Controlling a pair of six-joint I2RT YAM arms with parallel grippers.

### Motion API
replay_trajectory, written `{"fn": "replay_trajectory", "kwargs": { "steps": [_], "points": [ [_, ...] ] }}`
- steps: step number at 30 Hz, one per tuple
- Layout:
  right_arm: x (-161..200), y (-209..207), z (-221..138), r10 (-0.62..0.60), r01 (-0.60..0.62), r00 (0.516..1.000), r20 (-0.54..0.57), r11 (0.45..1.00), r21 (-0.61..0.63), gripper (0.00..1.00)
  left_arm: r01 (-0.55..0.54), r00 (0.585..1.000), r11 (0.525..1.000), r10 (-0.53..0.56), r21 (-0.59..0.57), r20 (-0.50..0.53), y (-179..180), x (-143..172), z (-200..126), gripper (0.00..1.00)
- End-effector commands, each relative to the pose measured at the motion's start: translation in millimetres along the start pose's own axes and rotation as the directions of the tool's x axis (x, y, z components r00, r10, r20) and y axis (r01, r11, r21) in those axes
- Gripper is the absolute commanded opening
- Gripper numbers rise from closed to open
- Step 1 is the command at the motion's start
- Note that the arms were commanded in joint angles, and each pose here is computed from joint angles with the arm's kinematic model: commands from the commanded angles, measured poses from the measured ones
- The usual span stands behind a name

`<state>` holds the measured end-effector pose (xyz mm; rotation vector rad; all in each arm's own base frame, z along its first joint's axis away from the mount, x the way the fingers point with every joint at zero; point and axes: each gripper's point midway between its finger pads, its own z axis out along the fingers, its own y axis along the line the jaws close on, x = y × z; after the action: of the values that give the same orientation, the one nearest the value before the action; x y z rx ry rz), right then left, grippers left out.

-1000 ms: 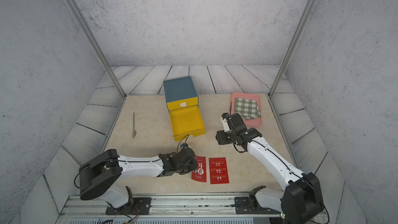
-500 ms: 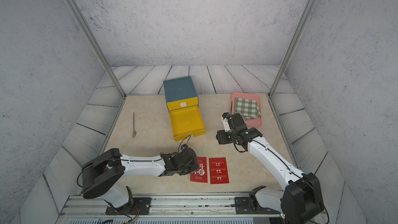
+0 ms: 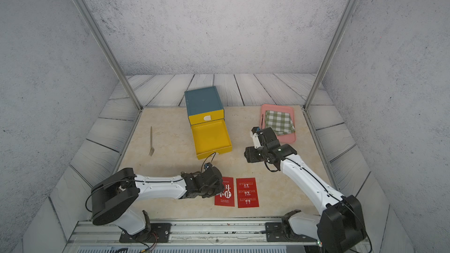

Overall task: Take the postcards out of the drawer
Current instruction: Place the postcard at the center of the board.

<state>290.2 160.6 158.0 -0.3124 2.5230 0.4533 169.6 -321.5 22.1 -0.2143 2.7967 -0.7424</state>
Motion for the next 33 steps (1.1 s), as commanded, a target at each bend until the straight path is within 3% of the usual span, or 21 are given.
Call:
{"fn": "replay_trajectory", "kwargs": {
  "steps": [1, 24, 28, 33],
  "points": [
    [1, 0, 1, -0.003, 0.003, 1.000, -0.002, 1.000, -0.006, 0.62, -0.014, 1.000, 0.994, 0.012, -0.109, -0.019, 28, 8, -1, 0.36],
    [1, -1, 0, -0.011, 0.011, 1.000, -0.012, 1.000, -0.001, 0.64, -0.019, 1.000, 0.992, 0.020, -0.128, 0.011, 30, 1, -17, 0.52],
    [3, -1, 1, -0.015, 0.015, 1.000, -0.023, 1.000, -0.006, 0.64, -0.041, 0.998, 0.990, 0.047, -0.136, 0.041, 27, -8, -32, 0.53],
    [9, 10, 0, -0.023, 0.022, 0.999, -0.025, 0.998, -0.056, 0.64, -0.149, 0.976, 0.980, 0.167, -0.132, 0.142, 4, -41, -82, 0.54]
  ]
}}
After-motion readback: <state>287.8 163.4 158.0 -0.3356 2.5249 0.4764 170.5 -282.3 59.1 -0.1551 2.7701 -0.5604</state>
